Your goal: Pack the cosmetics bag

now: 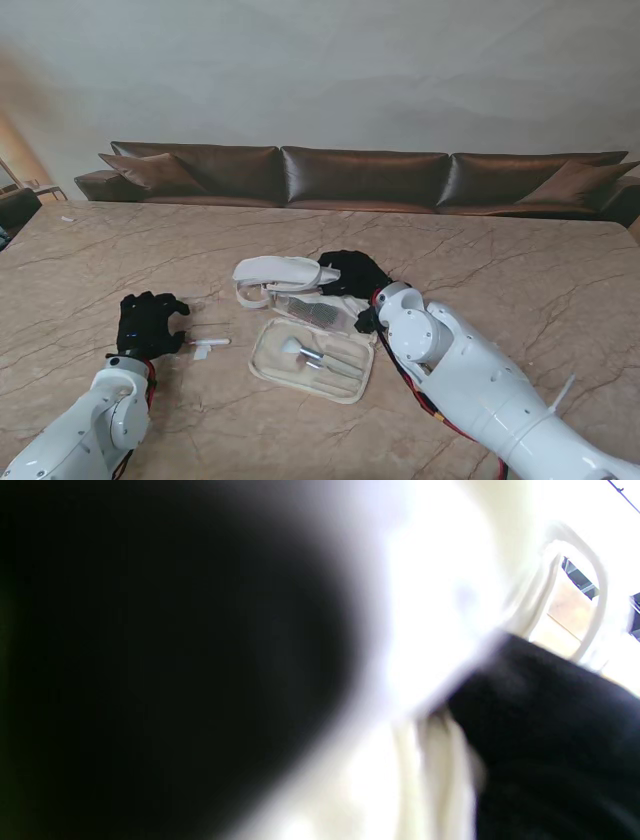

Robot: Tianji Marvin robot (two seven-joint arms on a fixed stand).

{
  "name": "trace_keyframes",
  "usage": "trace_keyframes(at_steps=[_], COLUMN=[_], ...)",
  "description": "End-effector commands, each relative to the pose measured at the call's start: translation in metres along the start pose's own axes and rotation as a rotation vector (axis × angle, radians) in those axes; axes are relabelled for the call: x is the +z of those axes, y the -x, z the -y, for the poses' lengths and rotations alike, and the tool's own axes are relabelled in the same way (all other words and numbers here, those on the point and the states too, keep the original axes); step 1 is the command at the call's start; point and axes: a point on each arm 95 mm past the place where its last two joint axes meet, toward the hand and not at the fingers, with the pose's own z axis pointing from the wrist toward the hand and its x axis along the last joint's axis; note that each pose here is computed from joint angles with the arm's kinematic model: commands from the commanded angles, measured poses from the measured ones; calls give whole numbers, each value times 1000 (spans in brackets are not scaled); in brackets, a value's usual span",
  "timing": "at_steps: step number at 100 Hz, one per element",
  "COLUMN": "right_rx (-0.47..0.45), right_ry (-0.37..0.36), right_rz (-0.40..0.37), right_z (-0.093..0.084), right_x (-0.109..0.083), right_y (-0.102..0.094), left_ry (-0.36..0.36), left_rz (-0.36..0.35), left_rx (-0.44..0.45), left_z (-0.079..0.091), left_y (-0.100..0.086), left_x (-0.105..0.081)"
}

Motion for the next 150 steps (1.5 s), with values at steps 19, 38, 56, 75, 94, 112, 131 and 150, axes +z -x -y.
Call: trace_keyframes(at_steps=[19, 38, 56, 75, 94, 112, 131, 150], right_rx=[14, 16, 15, 16, 15, 13, 13, 10], right_ry=[-22, -25, -22, -21, -21, -23, -26, -27], right_rz=[16, 16, 16, 13, 9, 7, 4, 5], right_z=[11, 12, 11, 13, 13, 14, 15, 14], right_x=[-3, -2, -2, -2, -2, -2, -1, 1], right_y=[4, 4, 4, 3, 2, 0, -1, -2], left_ry=[23, -19, -27, -8, 11, 20, 13, 0], left_rz=[-35, -39, -52, -75, -93, -100, -94, -89], left_rx=[-18, -42, -64, -20, 31, 51, 60, 74], left_z=[-13, -10, -4, -6, -12, -17, -21, -24], left_y=[-7, -8, -9, -11, -12, -13, -13, -12], left_x=[-10, -13, -18, -25, -30, -31, -26, -19])
